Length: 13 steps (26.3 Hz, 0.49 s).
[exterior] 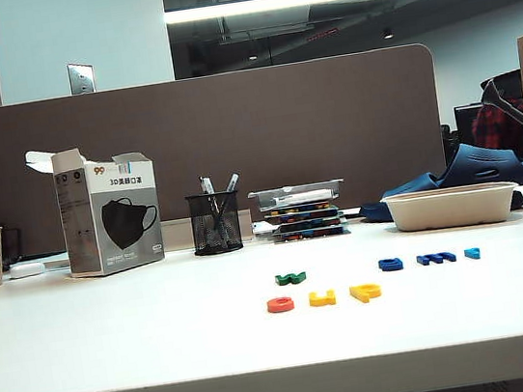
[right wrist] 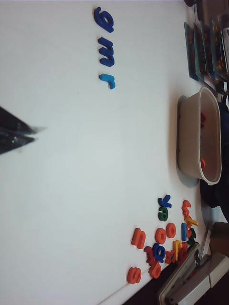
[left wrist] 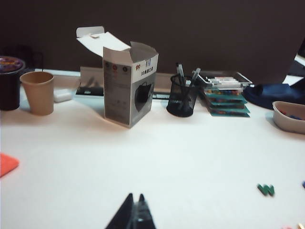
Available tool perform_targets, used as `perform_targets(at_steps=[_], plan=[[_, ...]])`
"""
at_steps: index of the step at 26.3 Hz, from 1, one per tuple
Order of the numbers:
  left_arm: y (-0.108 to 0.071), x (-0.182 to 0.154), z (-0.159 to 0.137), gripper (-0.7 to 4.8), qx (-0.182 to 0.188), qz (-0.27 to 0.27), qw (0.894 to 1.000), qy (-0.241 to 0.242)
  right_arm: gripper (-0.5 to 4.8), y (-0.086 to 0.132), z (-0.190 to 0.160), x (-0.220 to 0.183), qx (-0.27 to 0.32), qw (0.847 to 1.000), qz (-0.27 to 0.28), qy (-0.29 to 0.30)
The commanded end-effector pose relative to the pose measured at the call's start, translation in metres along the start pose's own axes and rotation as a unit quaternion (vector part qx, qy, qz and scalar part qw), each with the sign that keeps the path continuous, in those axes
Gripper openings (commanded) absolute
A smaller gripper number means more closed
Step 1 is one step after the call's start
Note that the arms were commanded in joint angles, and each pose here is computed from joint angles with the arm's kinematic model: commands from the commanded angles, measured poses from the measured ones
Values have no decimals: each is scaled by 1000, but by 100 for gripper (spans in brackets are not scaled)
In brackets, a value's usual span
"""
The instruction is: Select the appropriate letters from the row of letter magnets placed on the table to arrange into the word "cup".
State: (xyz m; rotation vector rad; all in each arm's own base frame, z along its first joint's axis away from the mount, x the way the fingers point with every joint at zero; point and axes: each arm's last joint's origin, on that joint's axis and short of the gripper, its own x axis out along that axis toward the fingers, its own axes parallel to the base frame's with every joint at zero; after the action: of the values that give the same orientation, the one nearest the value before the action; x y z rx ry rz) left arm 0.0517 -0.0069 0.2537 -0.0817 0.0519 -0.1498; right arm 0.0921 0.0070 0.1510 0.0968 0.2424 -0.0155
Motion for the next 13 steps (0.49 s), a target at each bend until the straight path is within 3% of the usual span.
perform_targets(at_steps=[1,8,13], plan=[[2,14,-12,-5,0,0,999,-32,-6,0,0,0,-12,1000,-1,-6],[7,41,-59,-5,4,-2,999,-43,-6,0,0,0,-14,1000,-5,-6],[8,46,-73,-5,4,-3,999,-45,-6,0,0,0,-14,1000,-5,-6]])
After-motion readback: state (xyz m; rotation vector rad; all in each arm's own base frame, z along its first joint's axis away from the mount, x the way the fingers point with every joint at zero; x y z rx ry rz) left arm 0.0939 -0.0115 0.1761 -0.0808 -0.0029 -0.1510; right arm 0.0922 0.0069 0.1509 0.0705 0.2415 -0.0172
